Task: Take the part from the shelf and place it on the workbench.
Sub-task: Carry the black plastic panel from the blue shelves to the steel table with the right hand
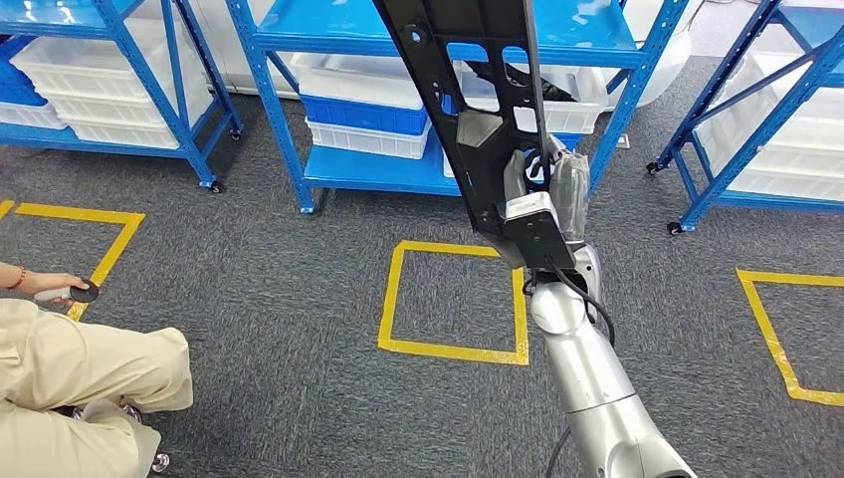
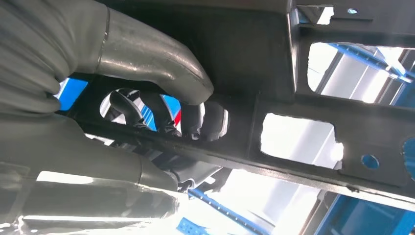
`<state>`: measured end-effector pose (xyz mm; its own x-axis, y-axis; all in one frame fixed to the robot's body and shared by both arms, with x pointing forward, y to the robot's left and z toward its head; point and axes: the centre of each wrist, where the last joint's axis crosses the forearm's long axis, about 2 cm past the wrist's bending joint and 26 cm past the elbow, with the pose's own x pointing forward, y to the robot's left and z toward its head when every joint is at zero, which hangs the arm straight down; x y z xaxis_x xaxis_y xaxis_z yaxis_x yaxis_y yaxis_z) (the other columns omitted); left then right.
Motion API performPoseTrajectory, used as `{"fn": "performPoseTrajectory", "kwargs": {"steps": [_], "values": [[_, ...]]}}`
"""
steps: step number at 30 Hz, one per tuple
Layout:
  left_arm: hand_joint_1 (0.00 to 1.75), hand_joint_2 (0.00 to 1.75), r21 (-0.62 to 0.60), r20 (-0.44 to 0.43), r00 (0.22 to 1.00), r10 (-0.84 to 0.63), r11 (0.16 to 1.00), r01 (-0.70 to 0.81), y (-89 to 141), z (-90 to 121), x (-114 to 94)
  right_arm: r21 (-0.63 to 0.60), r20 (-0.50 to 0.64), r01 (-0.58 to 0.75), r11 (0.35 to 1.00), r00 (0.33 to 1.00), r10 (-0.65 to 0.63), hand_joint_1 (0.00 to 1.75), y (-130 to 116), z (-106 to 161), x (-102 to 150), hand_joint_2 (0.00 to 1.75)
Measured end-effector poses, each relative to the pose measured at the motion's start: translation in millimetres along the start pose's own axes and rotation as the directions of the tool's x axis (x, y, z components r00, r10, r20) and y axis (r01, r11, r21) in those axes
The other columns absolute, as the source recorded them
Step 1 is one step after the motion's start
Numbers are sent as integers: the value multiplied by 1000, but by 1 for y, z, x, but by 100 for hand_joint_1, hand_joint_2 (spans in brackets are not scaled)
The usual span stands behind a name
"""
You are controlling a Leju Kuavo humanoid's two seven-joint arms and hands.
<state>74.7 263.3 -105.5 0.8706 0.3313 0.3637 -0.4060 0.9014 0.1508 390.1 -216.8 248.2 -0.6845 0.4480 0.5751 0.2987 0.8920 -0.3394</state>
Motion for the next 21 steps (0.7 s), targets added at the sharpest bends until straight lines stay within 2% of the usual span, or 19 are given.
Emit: {"fn": "performPoseTrajectory", "kwargs": {"steps": [12,14,17,21], "values": [[0,175,4,-5,1000,-4,1000,4,0,0,0,1,-3,6,1000,1000,-6,175,1,-1,0,175],[0,175,21,-26,999,-23,1000,23,0,0,0,1,-9,10,1000,1000,-10,175,3,0,0,175],[0,175,39,-61,997,-52,998,55,-1,1,-2,-1,-15,15,1000,1000,-15,175,14,-4,9,175],[0,175,31,-54,998,-43,999,45,-1,2,-4,7,-22,22,1000,1000,-22,175,22,-6,16,175]]}}
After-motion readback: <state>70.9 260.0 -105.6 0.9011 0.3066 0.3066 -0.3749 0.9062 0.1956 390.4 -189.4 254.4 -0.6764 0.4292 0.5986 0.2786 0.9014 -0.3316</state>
